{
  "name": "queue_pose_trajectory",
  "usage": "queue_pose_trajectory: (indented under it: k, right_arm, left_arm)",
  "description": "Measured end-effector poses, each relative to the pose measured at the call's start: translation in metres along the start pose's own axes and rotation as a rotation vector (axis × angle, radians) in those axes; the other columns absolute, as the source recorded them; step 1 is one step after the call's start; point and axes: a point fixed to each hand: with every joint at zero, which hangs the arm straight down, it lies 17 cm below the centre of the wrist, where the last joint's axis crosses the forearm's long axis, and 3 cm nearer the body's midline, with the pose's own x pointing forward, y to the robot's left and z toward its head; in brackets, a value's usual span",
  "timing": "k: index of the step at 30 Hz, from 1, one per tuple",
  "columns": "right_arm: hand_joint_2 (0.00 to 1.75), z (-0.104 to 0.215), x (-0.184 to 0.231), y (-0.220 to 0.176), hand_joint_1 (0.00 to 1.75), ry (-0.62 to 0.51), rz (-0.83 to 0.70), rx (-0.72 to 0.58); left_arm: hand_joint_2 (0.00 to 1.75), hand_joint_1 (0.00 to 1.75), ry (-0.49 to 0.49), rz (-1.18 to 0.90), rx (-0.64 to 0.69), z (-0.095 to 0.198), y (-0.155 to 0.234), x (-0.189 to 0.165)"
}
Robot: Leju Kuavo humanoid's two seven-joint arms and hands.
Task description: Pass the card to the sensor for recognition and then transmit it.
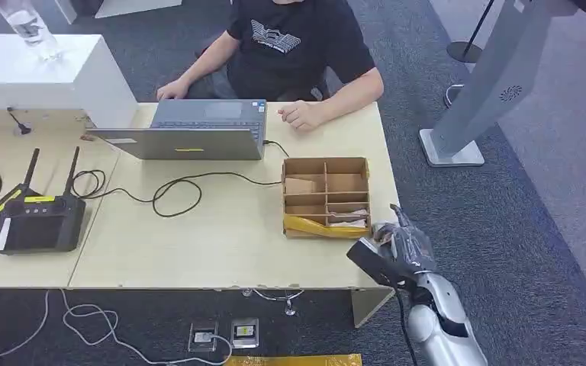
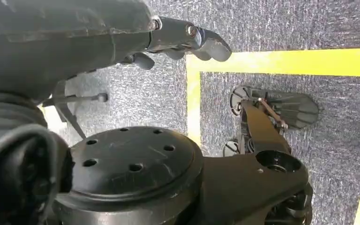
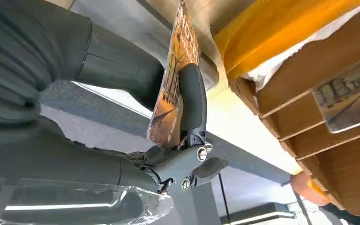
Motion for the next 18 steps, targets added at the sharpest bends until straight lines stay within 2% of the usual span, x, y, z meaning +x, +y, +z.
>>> queue_pose_trajectory:
  k: [9, 18]
  right_arm:
    - [1.75, -0.001, 0.002, -0.003, 1.75, -0.017, -0.012, -0.007]
    - [1.75, -0.004, 0.014, -0.029, 1.75, -0.035, 0.007, -0.073]
  left_arm:
    - [0.0, 0.0, 0.0, -0.001, 0.003, 0.0, 0.002, 0.0]
    - [0.0, 0.0, -0.004, -0.001, 0.004, 0.0, 0.002, 0.001]
